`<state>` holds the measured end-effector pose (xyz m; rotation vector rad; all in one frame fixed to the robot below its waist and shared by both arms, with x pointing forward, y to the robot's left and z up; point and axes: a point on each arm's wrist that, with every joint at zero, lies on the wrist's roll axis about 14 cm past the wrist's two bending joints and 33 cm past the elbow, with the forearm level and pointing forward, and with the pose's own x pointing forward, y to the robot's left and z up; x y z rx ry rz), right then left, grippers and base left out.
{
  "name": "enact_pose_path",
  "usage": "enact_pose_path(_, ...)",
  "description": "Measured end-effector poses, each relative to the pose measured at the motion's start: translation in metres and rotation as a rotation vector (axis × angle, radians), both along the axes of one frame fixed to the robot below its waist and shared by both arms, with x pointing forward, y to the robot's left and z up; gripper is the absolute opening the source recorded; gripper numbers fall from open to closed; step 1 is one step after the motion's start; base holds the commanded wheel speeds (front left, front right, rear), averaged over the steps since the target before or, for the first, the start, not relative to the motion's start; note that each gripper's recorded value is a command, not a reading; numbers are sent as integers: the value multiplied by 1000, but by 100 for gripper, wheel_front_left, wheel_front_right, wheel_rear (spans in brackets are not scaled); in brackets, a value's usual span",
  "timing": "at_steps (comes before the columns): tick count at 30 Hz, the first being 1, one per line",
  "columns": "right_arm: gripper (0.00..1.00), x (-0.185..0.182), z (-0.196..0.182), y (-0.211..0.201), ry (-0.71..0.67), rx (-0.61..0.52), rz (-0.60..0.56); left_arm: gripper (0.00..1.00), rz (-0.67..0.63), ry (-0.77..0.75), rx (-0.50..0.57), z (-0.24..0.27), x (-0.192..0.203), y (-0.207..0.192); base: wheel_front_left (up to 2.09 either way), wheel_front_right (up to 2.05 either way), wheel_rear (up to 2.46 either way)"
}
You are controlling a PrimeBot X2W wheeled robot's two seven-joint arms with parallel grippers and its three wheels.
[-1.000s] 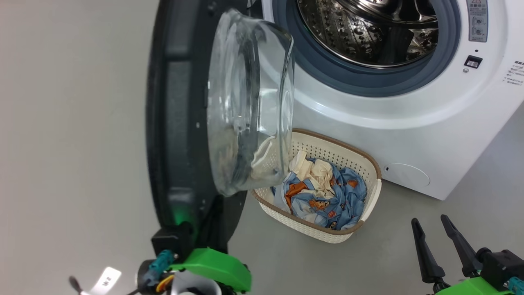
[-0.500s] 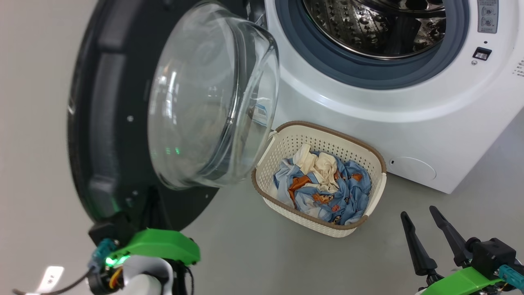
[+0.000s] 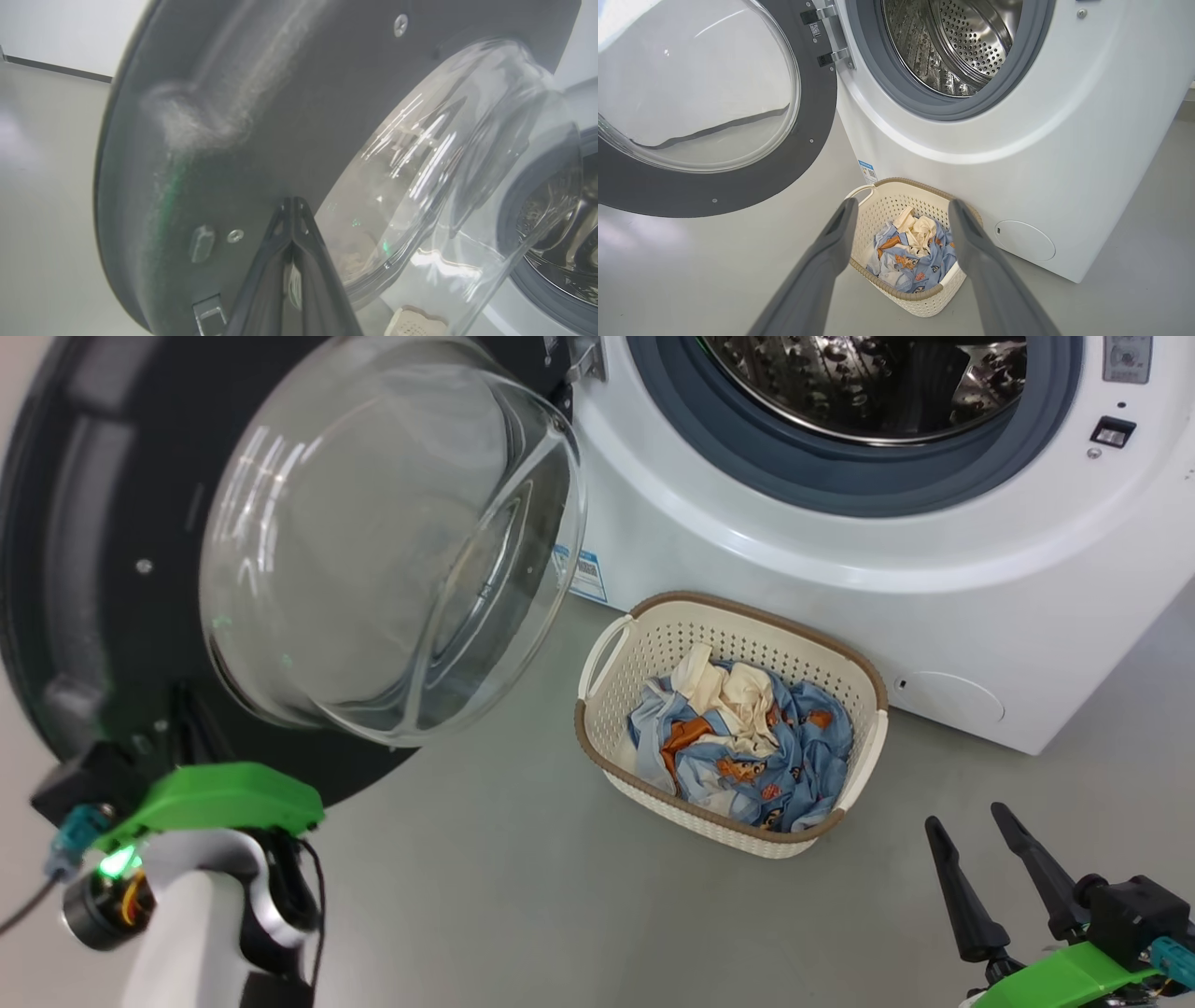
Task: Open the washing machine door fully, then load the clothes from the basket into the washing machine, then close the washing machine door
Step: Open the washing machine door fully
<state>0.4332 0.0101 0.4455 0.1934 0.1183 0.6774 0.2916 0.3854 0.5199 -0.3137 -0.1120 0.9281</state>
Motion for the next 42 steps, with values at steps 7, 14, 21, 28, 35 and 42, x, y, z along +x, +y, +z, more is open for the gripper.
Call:
enact_pose_path(7,100,6,-9,-5,10,-14,1,0,52,7,7,4,7,25,0,0,0)
enact_pose_path(14,100,12,-20,-11,27,-25,-8,0,91,41,20,2,14,42,0,0,0)
enact_pose_path(21,100,14,-25,-12,36,-25,-11,0,114,54,23,1,16,51,0,0,0)
enact_pose_path(28,100,13,-27,-11,41,-25,-6,0,119,94,42,-1,17,58,0,0,0)
enact_pose_path(35,100,8,-24,-7,45,-15,-4,0,94,145,57,-6,17,63,0,0,0)
enact_pose_path(42,100,9,-18,-9,35,-8,-20,0,105,162,53,-7,11,71,0,0,0)
